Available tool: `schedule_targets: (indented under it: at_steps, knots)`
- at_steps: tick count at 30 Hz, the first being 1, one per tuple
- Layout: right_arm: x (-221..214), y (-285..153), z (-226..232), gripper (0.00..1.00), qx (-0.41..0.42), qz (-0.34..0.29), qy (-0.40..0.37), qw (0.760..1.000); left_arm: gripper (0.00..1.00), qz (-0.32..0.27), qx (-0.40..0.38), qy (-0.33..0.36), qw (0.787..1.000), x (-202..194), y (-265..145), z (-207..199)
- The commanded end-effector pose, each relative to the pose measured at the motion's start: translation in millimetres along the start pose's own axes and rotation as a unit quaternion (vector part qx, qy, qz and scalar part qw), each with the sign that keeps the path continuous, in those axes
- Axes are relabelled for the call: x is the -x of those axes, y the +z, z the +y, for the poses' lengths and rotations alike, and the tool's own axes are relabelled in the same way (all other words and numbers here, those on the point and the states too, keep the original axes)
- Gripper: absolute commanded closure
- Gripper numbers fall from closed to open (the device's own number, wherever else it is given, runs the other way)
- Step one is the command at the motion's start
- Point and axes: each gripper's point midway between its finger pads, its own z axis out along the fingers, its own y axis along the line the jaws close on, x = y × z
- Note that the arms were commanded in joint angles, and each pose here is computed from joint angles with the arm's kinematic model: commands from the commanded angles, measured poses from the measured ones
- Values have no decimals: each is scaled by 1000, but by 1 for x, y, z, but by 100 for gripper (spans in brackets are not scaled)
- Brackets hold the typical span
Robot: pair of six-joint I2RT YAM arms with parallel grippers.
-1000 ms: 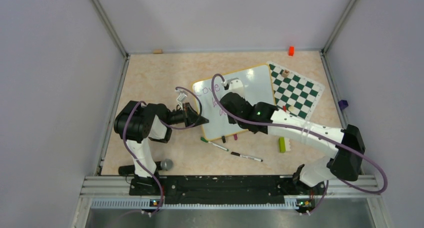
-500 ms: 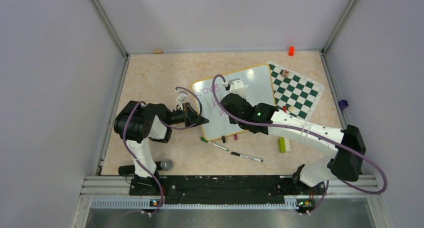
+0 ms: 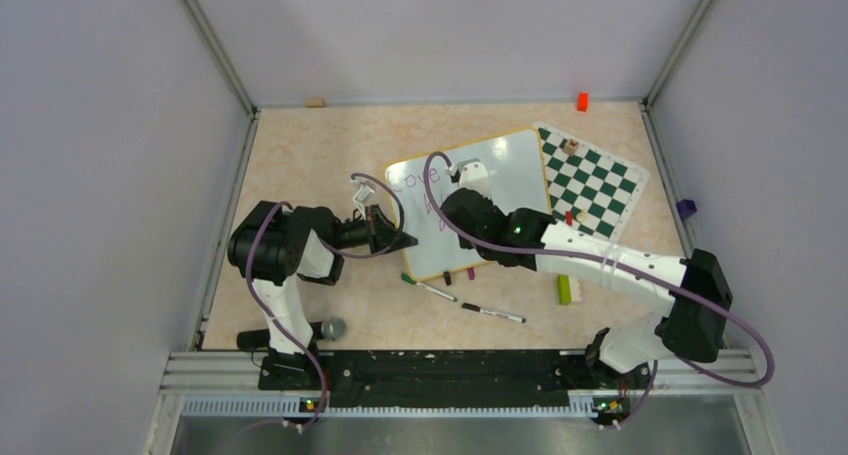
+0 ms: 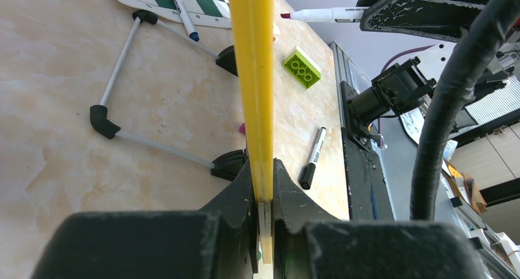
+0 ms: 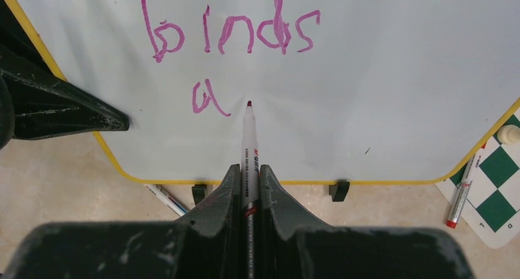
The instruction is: Write a sentence on the whiteboard
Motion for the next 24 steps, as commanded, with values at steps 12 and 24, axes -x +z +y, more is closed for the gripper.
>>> schedule_targets:
  at_steps: [12,24]
  knots:
    - [15,5,11,100,19,-18,0,1000,100,45,-55,44,997,-22,2,-15]
    - [23,10,4,100,-14,-33,0,999,100,45,-55,42,997,-23,2,-14]
